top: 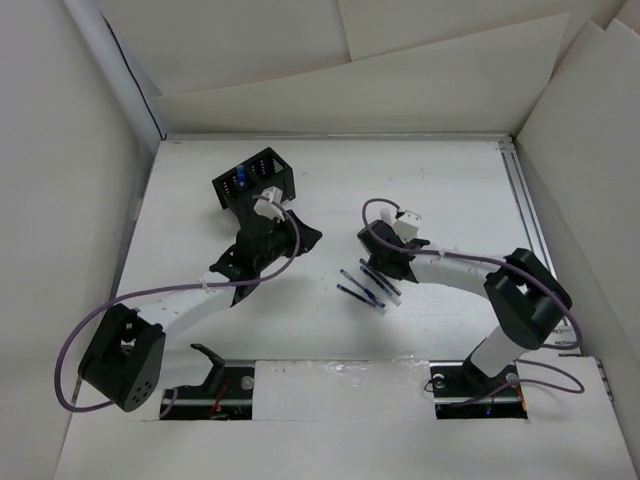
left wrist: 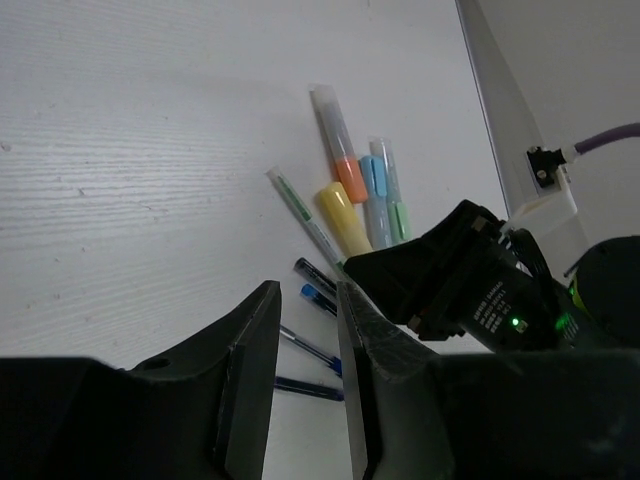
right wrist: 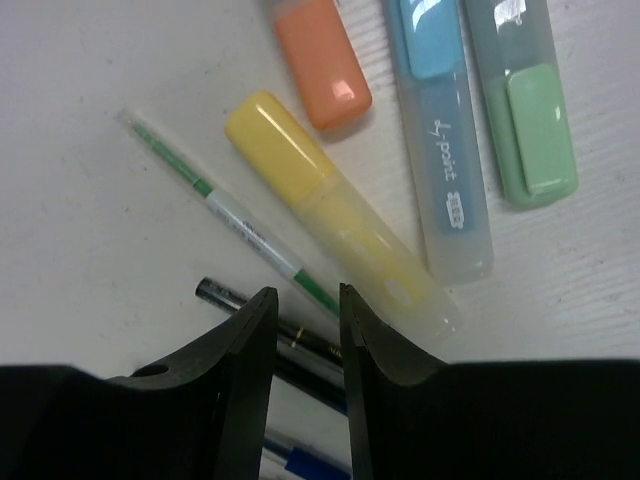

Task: Sort the stationery into containers
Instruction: Pick up the pen from the center of the board.

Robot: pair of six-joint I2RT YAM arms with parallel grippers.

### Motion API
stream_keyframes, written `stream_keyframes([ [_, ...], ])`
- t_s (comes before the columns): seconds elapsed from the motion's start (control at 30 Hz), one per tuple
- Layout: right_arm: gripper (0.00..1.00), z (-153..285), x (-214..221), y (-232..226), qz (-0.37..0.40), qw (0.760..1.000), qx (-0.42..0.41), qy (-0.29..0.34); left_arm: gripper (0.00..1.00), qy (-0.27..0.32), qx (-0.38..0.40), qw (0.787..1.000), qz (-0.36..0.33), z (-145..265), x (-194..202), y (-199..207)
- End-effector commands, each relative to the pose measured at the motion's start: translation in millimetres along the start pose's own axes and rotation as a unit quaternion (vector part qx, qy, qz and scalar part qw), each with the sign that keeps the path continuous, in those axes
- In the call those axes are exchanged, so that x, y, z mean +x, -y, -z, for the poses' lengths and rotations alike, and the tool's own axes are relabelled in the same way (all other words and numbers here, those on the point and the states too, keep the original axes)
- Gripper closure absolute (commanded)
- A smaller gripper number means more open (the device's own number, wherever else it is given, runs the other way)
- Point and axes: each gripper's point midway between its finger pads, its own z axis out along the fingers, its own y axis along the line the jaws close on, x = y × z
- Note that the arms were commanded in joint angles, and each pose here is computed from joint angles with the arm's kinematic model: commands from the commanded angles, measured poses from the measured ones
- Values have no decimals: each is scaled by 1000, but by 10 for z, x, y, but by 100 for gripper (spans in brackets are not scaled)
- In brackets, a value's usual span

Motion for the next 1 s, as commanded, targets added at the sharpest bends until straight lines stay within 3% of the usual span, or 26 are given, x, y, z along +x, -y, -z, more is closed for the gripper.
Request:
stream_keyframes([
  [0.0, 63, -126, -194, -100, -13, 1000, -1, 15, 74, 15, 41, 999, -5, -36, -88, 169],
  [0.97, 58, -261, -144, -281, -6, 999, -44, -12, 71, 21, 11, 1000, -13, -161, -129, 65],
])
